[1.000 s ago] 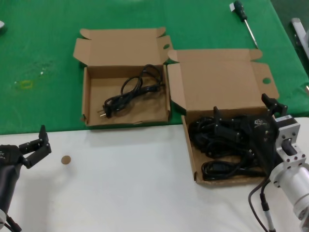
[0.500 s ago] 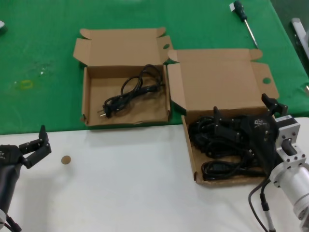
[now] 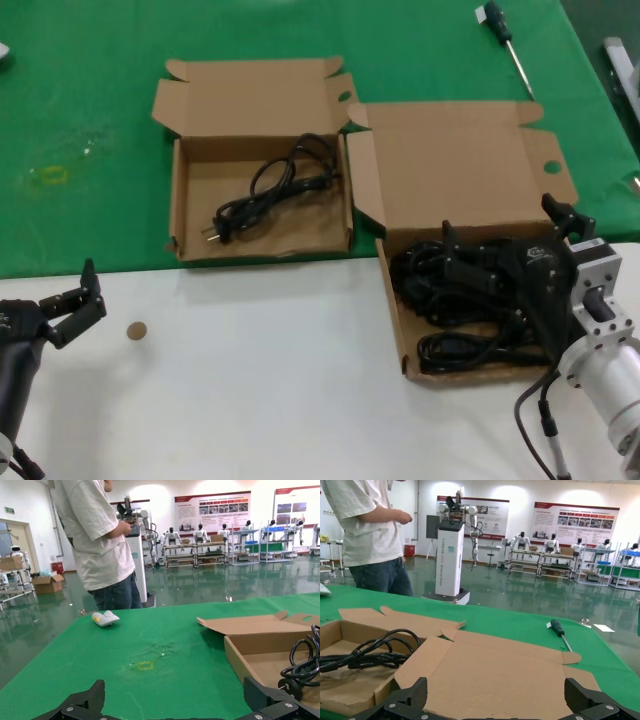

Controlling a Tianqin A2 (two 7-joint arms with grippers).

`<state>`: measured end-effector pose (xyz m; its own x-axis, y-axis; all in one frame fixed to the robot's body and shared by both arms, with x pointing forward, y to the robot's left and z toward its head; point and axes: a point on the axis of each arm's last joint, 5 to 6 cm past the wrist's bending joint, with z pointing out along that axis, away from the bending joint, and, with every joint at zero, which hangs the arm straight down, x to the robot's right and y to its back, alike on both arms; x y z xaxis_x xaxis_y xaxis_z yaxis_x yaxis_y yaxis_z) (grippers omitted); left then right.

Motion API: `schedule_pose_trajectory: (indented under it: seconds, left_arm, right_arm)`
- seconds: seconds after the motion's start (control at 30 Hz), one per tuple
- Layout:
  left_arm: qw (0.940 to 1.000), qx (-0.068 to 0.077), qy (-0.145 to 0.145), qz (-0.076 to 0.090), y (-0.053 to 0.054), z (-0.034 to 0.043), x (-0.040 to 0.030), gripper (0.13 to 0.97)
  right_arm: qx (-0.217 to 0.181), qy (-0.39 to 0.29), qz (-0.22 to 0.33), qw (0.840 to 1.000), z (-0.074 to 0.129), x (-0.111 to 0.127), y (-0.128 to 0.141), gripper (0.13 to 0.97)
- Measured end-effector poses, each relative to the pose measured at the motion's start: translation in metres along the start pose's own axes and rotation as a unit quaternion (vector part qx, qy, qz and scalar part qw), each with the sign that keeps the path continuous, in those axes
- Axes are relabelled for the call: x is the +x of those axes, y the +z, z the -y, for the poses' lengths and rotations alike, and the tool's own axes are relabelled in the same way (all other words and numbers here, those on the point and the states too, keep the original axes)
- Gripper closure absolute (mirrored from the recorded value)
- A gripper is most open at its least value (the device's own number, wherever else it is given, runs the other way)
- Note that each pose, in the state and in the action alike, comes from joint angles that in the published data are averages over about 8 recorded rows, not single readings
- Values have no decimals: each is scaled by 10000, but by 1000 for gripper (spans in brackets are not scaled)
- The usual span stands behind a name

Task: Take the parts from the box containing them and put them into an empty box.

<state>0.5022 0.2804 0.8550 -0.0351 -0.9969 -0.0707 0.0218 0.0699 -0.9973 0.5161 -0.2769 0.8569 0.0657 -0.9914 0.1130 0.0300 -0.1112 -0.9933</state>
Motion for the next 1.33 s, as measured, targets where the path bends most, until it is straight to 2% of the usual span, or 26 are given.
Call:
schedule_pose_trajectory:
  seconds: [1.33]
  left_arm:
    - [10000, 0, 0, 0, 0, 0, 0, 132]
  right_arm:
    - [0, 0, 0, 10000, 0, 0, 0, 130]
